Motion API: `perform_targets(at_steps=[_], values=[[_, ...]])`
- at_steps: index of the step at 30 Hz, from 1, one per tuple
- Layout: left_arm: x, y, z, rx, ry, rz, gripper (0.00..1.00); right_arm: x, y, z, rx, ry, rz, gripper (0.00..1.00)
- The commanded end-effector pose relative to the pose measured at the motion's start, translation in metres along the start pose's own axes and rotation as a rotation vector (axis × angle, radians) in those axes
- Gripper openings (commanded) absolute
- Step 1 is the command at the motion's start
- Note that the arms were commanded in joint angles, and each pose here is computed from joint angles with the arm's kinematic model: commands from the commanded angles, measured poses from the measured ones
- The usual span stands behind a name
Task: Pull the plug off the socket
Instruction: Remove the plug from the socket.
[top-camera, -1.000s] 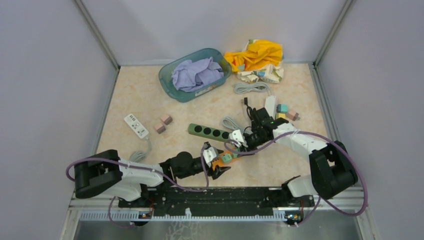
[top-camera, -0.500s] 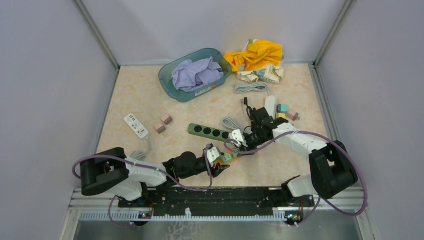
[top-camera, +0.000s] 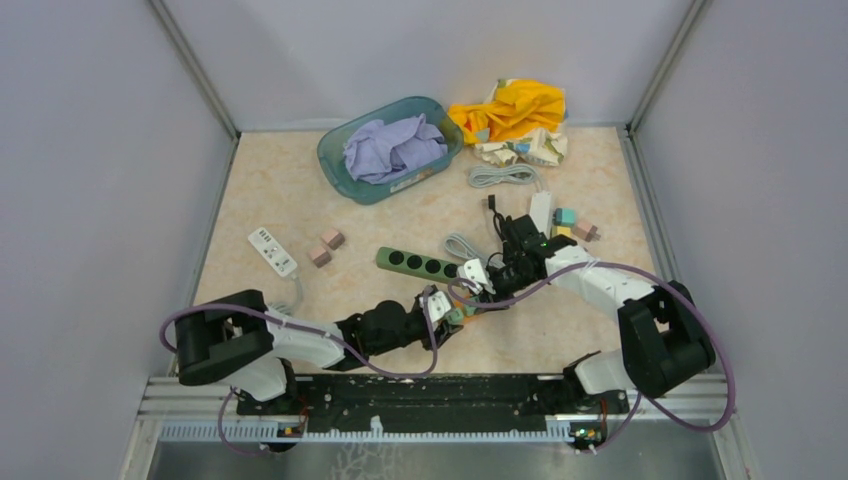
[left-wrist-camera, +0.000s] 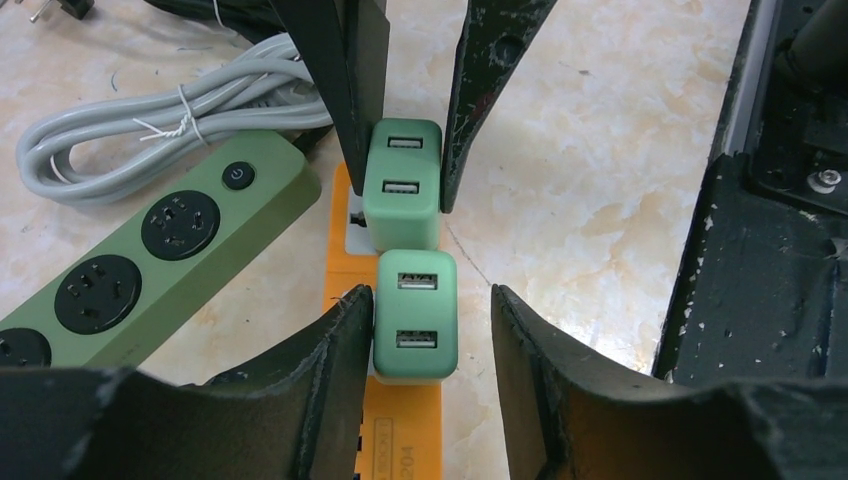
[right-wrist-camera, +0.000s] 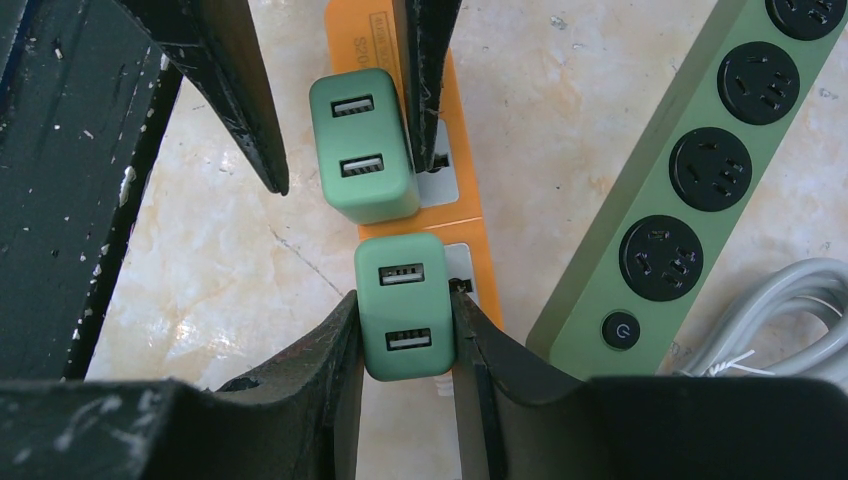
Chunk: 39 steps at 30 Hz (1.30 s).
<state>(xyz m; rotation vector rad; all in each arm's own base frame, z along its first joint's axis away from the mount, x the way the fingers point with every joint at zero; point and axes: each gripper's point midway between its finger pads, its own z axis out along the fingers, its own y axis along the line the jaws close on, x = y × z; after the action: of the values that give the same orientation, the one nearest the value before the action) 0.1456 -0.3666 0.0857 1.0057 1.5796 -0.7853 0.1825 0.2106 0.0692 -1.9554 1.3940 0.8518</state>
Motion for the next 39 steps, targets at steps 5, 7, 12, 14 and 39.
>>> perform_targets(at_steps=[5,7,12,14,39], values=[[0.005,0.008,0.003,-0.049,0.03,0.028,0.46,-0.02,0.001,-0.001,-0.025,-0.056,0.001,0.05],[0.006,0.008,0.004,-0.051,0.037,0.032,0.42,-0.02,0.001,-0.001,-0.026,-0.055,0.0,0.05],[0.009,0.006,0.007,-0.041,0.049,0.038,0.28,-0.021,0.001,0.0,-0.028,-0.058,-0.003,0.05],[0.009,0.004,0.008,-0.03,0.052,0.04,0.15,-0.022,0.002,0.0,-0.03,-0.063,-0.003,0.05],[0.032,0.006,-0.002,-0.004,0.101,0.044,0.0,-0.025,0.02,0.0,-0.093,-0.133,-0.081,0.02]])
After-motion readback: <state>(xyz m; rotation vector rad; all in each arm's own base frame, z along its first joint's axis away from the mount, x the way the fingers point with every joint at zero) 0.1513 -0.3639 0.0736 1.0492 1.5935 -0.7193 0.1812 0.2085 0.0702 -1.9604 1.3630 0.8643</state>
